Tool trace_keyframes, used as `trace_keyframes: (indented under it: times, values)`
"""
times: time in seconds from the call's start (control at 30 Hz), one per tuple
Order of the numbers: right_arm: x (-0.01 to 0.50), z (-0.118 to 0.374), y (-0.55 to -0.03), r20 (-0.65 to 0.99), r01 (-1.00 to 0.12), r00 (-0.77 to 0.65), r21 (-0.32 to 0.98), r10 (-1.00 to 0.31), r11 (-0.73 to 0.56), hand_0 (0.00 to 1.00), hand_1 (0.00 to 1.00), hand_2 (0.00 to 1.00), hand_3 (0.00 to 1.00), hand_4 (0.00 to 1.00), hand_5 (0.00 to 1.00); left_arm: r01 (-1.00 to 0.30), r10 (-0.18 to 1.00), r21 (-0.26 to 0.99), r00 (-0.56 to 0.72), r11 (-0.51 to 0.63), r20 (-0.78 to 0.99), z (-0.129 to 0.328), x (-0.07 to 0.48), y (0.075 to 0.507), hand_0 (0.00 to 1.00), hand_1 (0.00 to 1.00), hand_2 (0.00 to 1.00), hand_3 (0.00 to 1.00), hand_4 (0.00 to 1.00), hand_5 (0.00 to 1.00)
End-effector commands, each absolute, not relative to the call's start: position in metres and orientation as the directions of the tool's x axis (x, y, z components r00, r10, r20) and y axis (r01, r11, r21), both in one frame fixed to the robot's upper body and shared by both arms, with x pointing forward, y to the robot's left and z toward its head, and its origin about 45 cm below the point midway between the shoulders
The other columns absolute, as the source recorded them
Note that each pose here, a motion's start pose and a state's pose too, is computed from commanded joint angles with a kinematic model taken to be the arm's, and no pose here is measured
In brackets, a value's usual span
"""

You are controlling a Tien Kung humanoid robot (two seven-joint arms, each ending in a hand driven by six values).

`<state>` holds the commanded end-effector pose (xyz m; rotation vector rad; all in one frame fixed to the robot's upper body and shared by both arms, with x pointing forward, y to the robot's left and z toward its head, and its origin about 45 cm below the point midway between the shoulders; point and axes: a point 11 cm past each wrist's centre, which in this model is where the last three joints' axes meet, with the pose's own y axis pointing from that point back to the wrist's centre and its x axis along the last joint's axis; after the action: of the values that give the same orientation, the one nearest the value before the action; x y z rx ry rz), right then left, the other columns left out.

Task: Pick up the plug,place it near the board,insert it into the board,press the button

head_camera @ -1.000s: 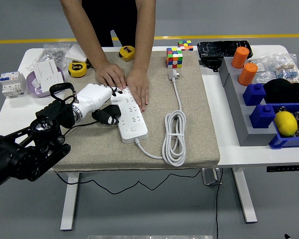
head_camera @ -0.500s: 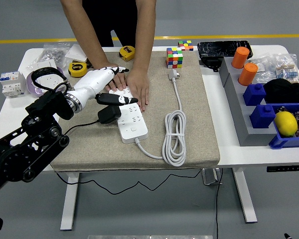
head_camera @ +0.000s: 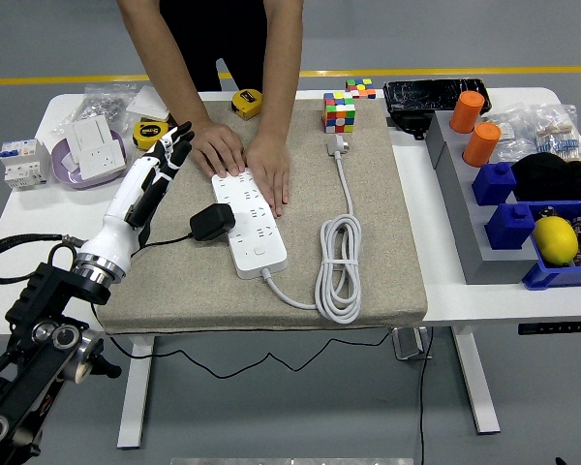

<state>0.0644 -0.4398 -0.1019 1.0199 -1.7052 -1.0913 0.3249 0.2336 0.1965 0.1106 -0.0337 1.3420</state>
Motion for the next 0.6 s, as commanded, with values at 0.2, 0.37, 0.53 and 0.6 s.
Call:
trace_keyframes:
  times: [0.2, 0.37, 0.53, 0.6]
  values:
    - [0.057, -0.104, -0.438, 0.224, -0.171, -0.312, 0.943, -0.923, 0.287, 0.998, 0.849, 0.760, 0.754, 0.998, 0.970, -0.965, 0.979, 0.166, 0.201, 0.204, -0.036, 0.168, 0.314, 0.243, 0.982, 0.992, 0.941, 0.929, 0.998, 0.998]
    - [0.059, -0.103, -0.438, 0.223, -0.178, -0.315, 0.941, -0.922, 0.288, 0.998, 0.846, 0.760, 0.753, 0.998, 0.970, -0.957, 0.973, 0.209, 0.220, 0.202, 0.067, 0.159, 0.315, 0.246, 0.986, 0.989, 0.937, 0.924, 0.998, 0.998]
    - [0.059, -0.103, -0.439, 0.227, -0.182, -0.321, 0.938, -0.919, 0.295, 0.998, 0.841, 0.756, 0.752, 0.998, 0.965, -0.935, 0.955, 0.285, 0.258, 0.210, 0.145, 0.145, 0.312, 0.246, 0.993, 0.988, 0.937, 0.929, 0.998, 0.998]
    - [0.058, -0.103, -0.439, 0.229, -0.183, -0.325, 0.937, -0.918, 0.299, 0.998, 0.841, 0.756, 0.752, 0.998, 0.965, -0.931, 0.950, 0.299, 0.266, 0.209, 0.165, 0.142, 0.311, 0.246, 0.993, 0.988, 0.937, 0.929, 0.998, 0.998]
